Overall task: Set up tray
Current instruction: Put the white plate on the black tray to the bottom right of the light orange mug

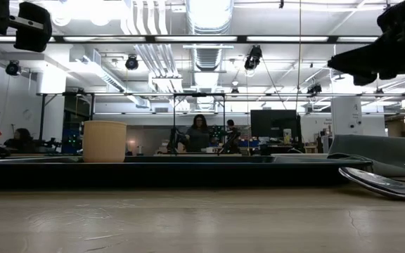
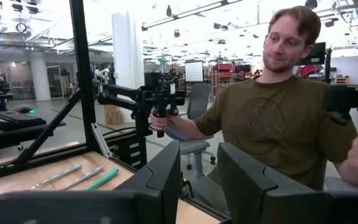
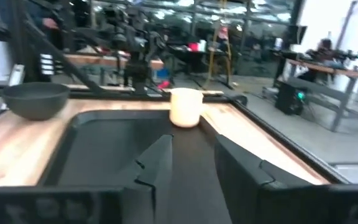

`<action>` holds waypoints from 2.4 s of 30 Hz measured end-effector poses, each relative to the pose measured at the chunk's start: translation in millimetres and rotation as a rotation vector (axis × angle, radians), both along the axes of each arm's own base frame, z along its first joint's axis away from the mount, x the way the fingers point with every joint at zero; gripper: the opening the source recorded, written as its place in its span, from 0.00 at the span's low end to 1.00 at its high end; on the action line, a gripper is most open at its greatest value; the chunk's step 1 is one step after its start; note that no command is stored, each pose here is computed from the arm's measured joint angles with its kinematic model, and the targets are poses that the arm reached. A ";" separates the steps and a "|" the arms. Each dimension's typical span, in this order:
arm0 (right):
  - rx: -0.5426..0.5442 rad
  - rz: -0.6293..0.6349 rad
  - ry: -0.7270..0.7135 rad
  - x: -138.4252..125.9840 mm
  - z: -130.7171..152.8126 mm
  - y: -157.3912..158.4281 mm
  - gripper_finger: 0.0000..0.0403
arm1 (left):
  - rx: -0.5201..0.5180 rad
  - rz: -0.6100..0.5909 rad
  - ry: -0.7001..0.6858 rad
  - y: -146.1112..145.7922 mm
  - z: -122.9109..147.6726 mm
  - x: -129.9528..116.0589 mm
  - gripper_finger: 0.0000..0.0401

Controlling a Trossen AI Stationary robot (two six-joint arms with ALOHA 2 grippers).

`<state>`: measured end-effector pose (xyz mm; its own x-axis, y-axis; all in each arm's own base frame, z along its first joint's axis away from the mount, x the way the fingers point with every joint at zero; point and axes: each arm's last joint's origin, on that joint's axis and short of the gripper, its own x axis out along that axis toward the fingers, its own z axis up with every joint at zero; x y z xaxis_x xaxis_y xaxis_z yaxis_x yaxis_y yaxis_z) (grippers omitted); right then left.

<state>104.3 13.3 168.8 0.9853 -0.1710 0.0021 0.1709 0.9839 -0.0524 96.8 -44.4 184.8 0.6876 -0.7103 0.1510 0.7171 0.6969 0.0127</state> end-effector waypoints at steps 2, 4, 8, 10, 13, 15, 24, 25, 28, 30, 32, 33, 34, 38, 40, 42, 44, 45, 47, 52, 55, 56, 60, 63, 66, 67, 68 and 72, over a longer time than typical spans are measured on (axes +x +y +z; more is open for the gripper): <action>0.014 -0.033 0.029 0.4 -0.2 -0.8 0.35 | 0.000 0.000 0.000 0.0 0.0 0.0 0.22; 0.036 -0.074 0.077 0.4 5.1 -1.8 0.40 | 0.000 0.000 0.000 0.0 0.0 0.0 0.22; 0.086 -0.135 0.178 0.6 23.3 -3.1 0.48 | 0.000 0.000 0.000 0.0 0.0 0.0 0.22; 0.111 -0.156 0.238 2.0 30.4 -3.0 0.50 | 0.000 0.000 0.000 0.0 0.0 0.0 0.22; 0.142 -0.212 0.345 5.8 38.2 -2.9 0.50 | 0.000 0.000 0.000 0.0 0.0 0.0 0.22; 0.142 -0.254 0.416 9.7 43.6 -3.4 0.50 | 0.000 0.000 0.000 0.0 0.0 0.0 0.22; 0.188 -0.399 0.570 54.2 57.8 -8.0 0.50 | 0.000 0.000 0.000 0.0 0.0 0.0 0.22; 0.194 -0.423 0.597 59.8 56.3 -10.4 0.50 | 0.000 0.000 -0.001 0.0 0.0 0.0 0.22; 0.214 -0.501 0.689 73.9 51.7 -20.8 0.50 | 0.000 0.000 0.000 0.0 0.0 0.0 0.22; 0.229 -0.559 0.751 81.2 46.7 -30.1 0.50 | 0.000 0.000 0.000 0.0 -0.1 0.0 0.22; 0.255 -0.594 0.810 85.9 41.0 -39.6 0.50 | 0.000 0.000 0.000 0.0 -0.1 0.0 0.22; 0.272 -0.605 0.833 87.7 38.0 -44.4 0.50 | 0.000 0.000 0.000 0.0 -0.1 0.0 0.22; 0.291 -0.611 0.845 89.7 36.0 -48.6 0.50 | 0.000 0.000 0.000 0.0 -0.1 0.0 0.22; 0.354 -0.563 0.895 98.1 29.9 -62.6 0.50 | 0.000 0.000 0.000 0.0 -0.1 0.0 0.22; 0.371 -0.526 0.920 101.4 28.4 -65.1 0.50 | 0.000 0.000 0.000 0.0 -0.1 0.0 0.22; 0.369 -0.518 0.940 104.3 25.7 -66.0 0.50 | 0.000 0.000 0.001 0.0 -0.2 0.0 0.22; 0.352 -0.512 0.976 106.3 20.5 -66.5 0.50 | 0.000 0.000 0.001 0.0 -0.2 0.0 0.22; 0.340 -0.506 0.995 107.5 17.6 -66.8 0.50 | 0.000 0.000 0.001 0.0 -0.2 0.0 0.22; 0.323 -0.499 1.031 109.7 12.1 -67.3 0.50 | 0.000 0.000 0.001 0.0 -0.2 0.0 0.22; 0.311 -0.499 1.100 116.7 -2.3 -69.3 0.50 | 0.000 0.000 0.001 0.0 -0.2 0.0 0.22; 0.307 -0.503 1.124 123.0 -9.7 -72.5 0.50 | 0.000 0.000 0.001 0.0 -0.3 0.0 0.22; 0.303 -0.504 1.142 124.1 -13.2 -73.7 0.50 | 0.000 0.000 0.001 0.0 -0.2 0.1 0.22; 0.296 -0.512 1.180 130.3 -20.6 -81.9 0.50 | 0.000 0.000 0.001 0.0 -0.3 0.1 0.22; 0.314 -0.540 1.195 132.8 -23.9 -90.5 0.50 | 0.000 0.000 0.001 0.0 -0.3 0.1 0.22; 0.334 -0.567 1.196 134.2 -25.0 -98.9 0.50 | 0.000 0.000 0.001 0.0 -0.3 0.1 0.22; 0.340 -0.574 1.200 133.8 -26.2 -100.9 0.50 | 0.000 0.000 0.001 0.0 -0.3 0.1 0.22; 0.344 -0.579 1.209 133.3 -27.8 -102.4 0.50 | 0.000 0.000 0.001 0.0 -0.3 0.1 0.22; 0.364 -0.587 1.233 132.1 -33.2 -107.6 0.49 | 0.000 0.000 0.001 0.0 -0.3 0.0 0.22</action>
